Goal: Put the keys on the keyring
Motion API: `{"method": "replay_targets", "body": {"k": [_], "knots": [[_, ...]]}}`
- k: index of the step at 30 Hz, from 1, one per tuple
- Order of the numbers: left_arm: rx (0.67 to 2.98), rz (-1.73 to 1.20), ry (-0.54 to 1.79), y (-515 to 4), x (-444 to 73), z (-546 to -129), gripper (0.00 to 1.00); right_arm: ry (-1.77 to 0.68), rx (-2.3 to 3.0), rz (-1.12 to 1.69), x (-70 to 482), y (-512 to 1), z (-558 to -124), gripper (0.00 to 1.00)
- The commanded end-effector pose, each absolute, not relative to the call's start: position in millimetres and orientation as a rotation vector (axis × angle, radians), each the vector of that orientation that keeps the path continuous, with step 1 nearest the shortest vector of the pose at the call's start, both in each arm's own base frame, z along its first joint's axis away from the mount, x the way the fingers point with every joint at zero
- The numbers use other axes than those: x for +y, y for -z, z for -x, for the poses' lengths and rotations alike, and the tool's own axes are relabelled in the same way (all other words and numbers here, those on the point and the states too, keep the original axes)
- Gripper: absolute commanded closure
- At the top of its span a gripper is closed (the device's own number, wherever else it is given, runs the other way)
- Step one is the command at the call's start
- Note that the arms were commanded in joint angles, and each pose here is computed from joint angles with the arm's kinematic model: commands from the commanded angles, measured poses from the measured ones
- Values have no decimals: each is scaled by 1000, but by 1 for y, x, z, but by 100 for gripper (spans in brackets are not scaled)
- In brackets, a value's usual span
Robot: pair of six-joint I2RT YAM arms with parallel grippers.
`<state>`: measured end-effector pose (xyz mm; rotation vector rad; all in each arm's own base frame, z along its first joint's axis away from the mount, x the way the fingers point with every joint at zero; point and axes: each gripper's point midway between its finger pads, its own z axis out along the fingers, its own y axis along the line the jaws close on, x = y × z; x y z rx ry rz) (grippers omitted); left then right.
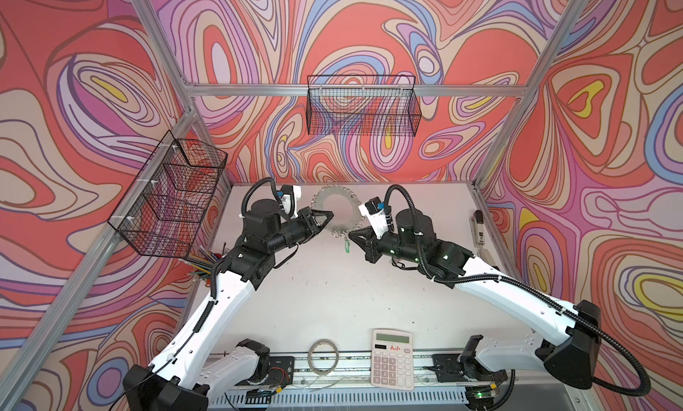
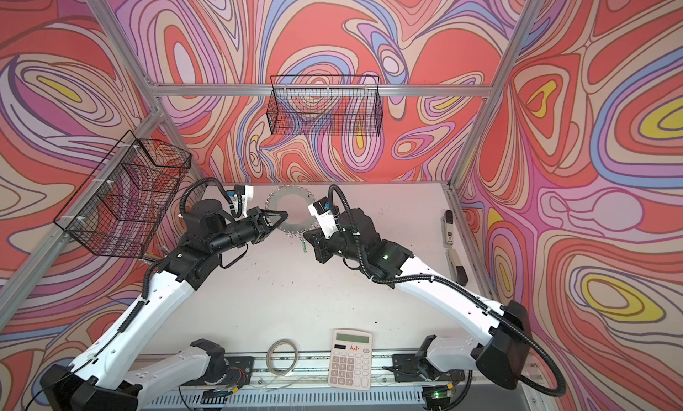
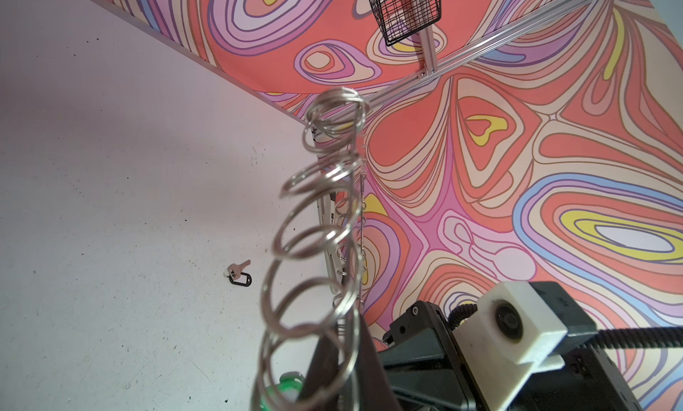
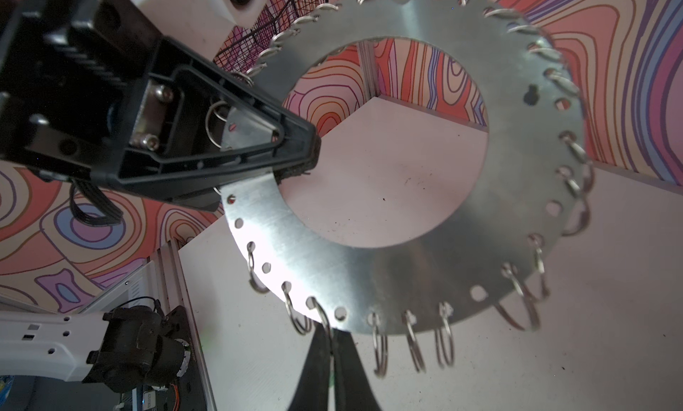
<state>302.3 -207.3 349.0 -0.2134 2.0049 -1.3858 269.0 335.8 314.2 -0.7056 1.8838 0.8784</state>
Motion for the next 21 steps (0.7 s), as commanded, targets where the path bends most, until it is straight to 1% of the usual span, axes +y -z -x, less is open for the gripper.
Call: {"method": "replay_targets", "body": {"k": [1, 9, 15, 21], "knots": [[1986, 166, 1400, -359, -210, -297, 100, -857, 1872, 664, 328, -327, -271, 100], [2028, 173, 1361, -351, -208, -297, 100, -855, 1927, 662, 324, -326, -267, 100], [2081, 178, 1347, -342, -210, -300, 100, -821, 2091, 692, 323, -300, -262, 100], [2113, 178, 1376, -334, -215, -301, 100, -845, 2210, 697, 325, -281, -255, 100]]}}
